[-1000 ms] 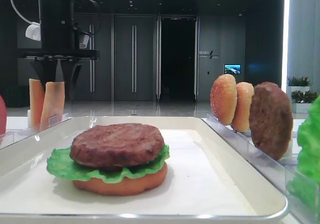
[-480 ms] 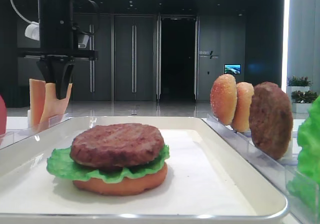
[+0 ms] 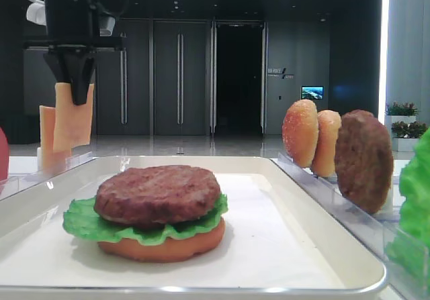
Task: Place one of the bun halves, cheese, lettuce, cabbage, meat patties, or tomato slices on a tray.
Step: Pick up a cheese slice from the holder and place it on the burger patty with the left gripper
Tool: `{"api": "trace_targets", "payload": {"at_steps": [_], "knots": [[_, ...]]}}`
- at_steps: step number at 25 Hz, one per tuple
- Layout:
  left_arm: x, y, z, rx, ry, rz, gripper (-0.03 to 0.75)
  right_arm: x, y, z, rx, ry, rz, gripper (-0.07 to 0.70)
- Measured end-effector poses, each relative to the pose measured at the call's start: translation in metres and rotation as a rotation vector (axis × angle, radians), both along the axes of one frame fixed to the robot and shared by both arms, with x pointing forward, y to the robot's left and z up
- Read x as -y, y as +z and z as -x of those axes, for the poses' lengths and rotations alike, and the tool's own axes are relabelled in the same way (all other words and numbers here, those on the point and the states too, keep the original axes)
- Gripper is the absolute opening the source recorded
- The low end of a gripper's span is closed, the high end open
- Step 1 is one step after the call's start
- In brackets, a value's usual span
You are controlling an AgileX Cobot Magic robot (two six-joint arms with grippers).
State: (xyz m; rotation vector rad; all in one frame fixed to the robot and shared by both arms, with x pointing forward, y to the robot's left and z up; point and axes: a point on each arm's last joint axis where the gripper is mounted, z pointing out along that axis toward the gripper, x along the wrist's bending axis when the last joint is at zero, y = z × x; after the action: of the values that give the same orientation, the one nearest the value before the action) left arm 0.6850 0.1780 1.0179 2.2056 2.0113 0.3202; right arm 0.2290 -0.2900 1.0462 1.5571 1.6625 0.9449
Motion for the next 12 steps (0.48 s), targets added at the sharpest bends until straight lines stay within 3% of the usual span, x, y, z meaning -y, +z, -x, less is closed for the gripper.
{"api": "trace_targets", "payload": {"at_steps": [12], "knots": [[-0.008,0.057,0.029,0.094,0.009,0.044,0.034,0.0,0.0,0.0,0.0,0.0,0.0,0.461]]}}
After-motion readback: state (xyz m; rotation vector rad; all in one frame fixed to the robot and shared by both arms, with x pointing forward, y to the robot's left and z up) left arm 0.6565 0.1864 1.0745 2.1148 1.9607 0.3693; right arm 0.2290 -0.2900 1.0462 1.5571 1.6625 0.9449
